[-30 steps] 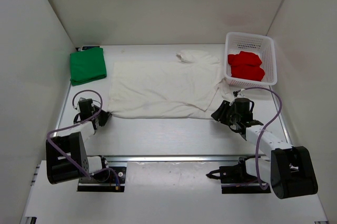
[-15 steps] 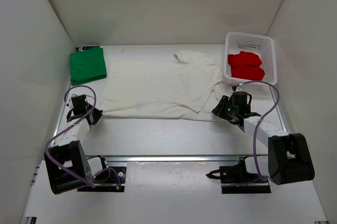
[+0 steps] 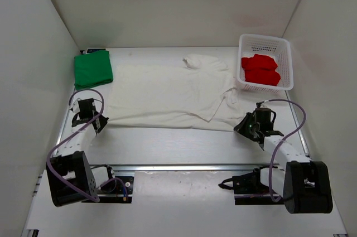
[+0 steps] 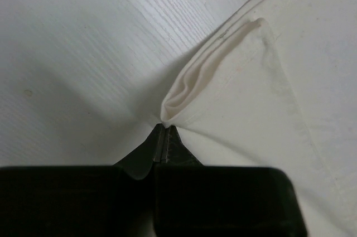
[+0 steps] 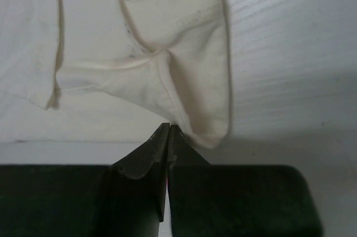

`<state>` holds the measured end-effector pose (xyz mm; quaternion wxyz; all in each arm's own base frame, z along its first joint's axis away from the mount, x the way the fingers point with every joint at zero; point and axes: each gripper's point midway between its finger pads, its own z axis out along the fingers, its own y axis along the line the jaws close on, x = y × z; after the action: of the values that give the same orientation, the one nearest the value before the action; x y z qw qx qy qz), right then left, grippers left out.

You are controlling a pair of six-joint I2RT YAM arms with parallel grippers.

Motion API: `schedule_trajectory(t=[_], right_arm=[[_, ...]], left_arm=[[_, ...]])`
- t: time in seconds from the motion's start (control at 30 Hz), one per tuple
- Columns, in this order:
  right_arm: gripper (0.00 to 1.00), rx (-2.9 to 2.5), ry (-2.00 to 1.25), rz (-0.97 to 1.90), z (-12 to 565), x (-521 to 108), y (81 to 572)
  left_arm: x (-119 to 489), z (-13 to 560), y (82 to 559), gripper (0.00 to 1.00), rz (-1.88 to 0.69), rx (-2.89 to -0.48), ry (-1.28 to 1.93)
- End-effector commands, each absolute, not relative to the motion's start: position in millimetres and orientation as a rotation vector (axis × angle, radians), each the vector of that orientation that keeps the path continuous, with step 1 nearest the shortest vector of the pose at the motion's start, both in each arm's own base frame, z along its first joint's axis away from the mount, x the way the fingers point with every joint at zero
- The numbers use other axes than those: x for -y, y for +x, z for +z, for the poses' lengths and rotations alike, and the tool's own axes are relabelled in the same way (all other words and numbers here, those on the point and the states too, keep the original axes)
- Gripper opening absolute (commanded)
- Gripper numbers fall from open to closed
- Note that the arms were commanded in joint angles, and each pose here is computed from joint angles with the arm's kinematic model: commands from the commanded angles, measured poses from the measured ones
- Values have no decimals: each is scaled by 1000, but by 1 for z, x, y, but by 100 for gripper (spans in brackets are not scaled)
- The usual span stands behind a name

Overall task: Fold and stack the t-shirts
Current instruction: Fold the flattened tshirt in 1/3 of the way

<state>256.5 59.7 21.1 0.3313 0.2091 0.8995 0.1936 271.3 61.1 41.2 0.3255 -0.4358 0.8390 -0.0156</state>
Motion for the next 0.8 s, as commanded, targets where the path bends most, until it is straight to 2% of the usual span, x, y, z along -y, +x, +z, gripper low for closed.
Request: schedule_trajectory(t=[0.0, 0.07, 0.1, 0.13, 0.17, 0.2, 0.23, 0.27, 0.33, 0.37, 0.43, 0.47, 0.67, 0.77], right_arm=[[0, -2382, 548, 467, 21, -54, 243], [2, -2361, 538, 476, 32, -55, 249], [7, -2338, 499, 481, 44, -58, 256], [12, -2348, 458, 499, 47, -64, 256], [12, -2335, 417, 504, 60, -69, 262], [14, -2307, 375, 497, 74, -73, 271], [16, -2312, 340, 504, 78, -82, 271], [18, -2289, 313, 509, 89, -87, 279], [21, -2271, 256, 539, 95, -103, 287], [22, -2294, 227, 559, 89, -112, 289], [20, -2351, 195, 560, 71, -122, 295], [15, -2355, 189, 575, 69, -126, 298], [2, -2511, 195, 591, 16, -136, 287], [0, -2544, 226, 559, -2, -132, 267]], left_arm=[[-77, 71, 280, 0, 90, -2127, -1068], [-67, 68, 283, 0, 11, -2143, -1056], [-65, 66, 286, 4, -6, -2146, -1037], [-65, 67, 285, 18, -14, -2148, -1059], [-58, 68, 289, 40, -55, -2157, -1023], [-55, 75, 292, 49, -65, -2150, -999], [-56, 80, 292, 67, -31, -2151, -989], [-54, 89, 294, 75, -13, -2143, -958], [-53, 117, 303, 76, -1, -2088, -909], [-43, 121, 307, 66, -6, -2094, -857], [-24, 138, 318, 55, -56, -2070, -735], [0, 140, 325, 54, -127, -2078, -670], [127, 94, 328, 51, -456, -2260, -452], [140, 49, 312, 49, -618, -2361, -527]])
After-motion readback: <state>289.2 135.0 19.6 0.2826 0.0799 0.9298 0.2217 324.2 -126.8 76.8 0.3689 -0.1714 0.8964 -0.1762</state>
